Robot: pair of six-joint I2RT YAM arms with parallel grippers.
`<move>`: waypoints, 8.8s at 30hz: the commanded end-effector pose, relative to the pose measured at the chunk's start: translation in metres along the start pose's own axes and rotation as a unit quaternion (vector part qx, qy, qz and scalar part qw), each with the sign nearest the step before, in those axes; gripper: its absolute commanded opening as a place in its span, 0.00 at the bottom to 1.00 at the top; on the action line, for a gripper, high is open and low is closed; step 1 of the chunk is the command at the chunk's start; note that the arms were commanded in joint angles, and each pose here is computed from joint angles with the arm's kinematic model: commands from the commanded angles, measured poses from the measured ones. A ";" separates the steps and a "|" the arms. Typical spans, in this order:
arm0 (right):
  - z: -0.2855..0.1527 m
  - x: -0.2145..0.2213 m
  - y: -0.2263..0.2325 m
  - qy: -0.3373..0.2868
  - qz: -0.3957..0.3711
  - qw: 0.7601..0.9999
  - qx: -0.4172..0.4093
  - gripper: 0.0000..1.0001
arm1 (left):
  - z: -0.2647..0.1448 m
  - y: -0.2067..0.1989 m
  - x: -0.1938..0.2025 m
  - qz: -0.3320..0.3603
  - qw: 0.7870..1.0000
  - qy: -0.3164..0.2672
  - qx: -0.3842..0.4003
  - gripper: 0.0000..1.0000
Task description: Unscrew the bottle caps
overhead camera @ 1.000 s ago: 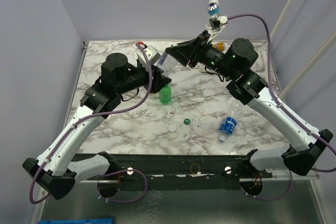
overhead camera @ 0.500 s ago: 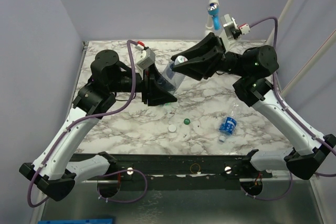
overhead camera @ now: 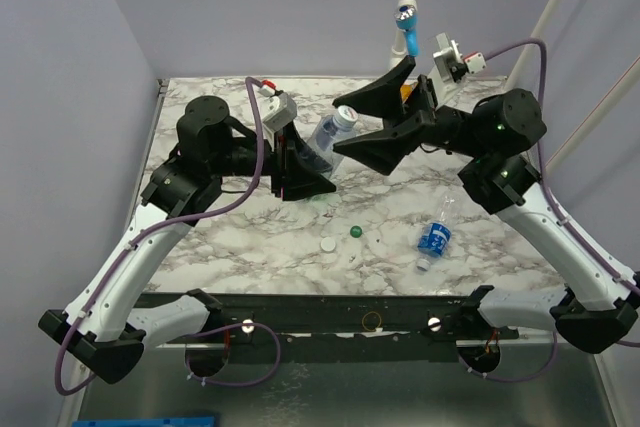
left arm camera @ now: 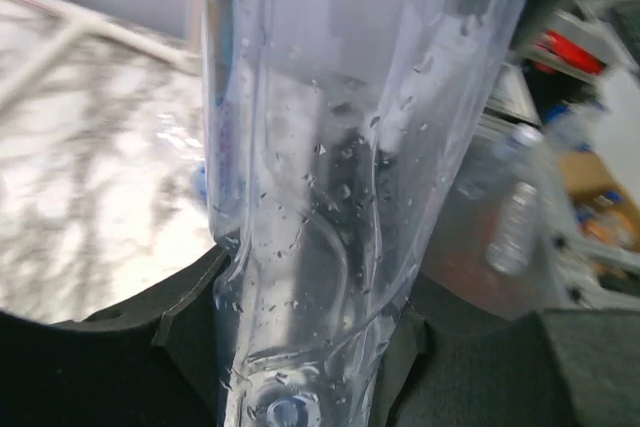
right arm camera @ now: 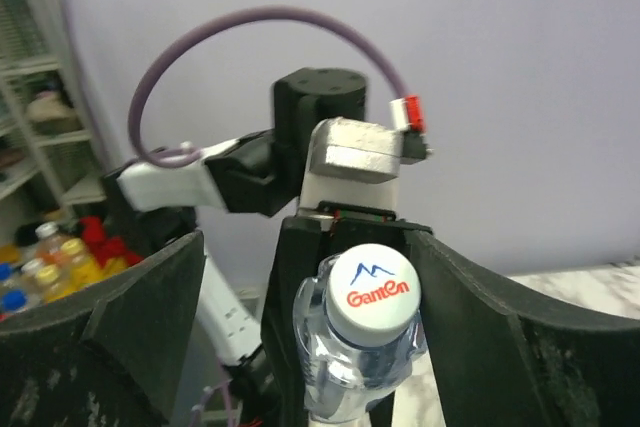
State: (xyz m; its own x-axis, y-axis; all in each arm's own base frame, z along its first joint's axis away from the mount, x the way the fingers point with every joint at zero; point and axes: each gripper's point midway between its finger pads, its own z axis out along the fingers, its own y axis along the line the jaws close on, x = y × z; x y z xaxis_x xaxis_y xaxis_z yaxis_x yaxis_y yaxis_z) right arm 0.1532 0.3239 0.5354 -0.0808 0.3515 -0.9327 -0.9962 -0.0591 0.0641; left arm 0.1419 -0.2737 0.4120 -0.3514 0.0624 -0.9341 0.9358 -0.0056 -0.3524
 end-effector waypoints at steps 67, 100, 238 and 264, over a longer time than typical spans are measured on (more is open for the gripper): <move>-0.013 0.005 -0.025 0.015 0.006 0.992 0.129 0.66 | -0.004 0.001 0.003 0.040 0.999 -0.012 0.000 0.06; 0.001 0.017 -0.089 0.017 0.079 0.957 0.279 0.01 | -0.031 0.102 -0.005 0.167 0.946 -0.035 -0.277 0.02; -0.188 0.444 -0.149 0.363 0.090 0.795 0.477 0.12 | -0.039 0.065 0.009 0.123 0.963 -0.060 -0.232 0.00; -0.115 0.229 -0.104 0.196 0.016 0.894 0.402 0.85 | -0.035 0.060 0.008 0.117 0.968 -0.066 -0.213 0.00</move>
State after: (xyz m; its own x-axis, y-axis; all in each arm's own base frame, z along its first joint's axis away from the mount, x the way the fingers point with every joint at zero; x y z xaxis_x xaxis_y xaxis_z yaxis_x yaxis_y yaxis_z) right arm 0.2580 0.3064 0.1815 -0.3859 -0.0799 -0.9191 -0.6214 0.7589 0.1949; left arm 0.1989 -0.2387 0.3722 -0.1311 0.0077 -0.9913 0.9003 0.4196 -0.1158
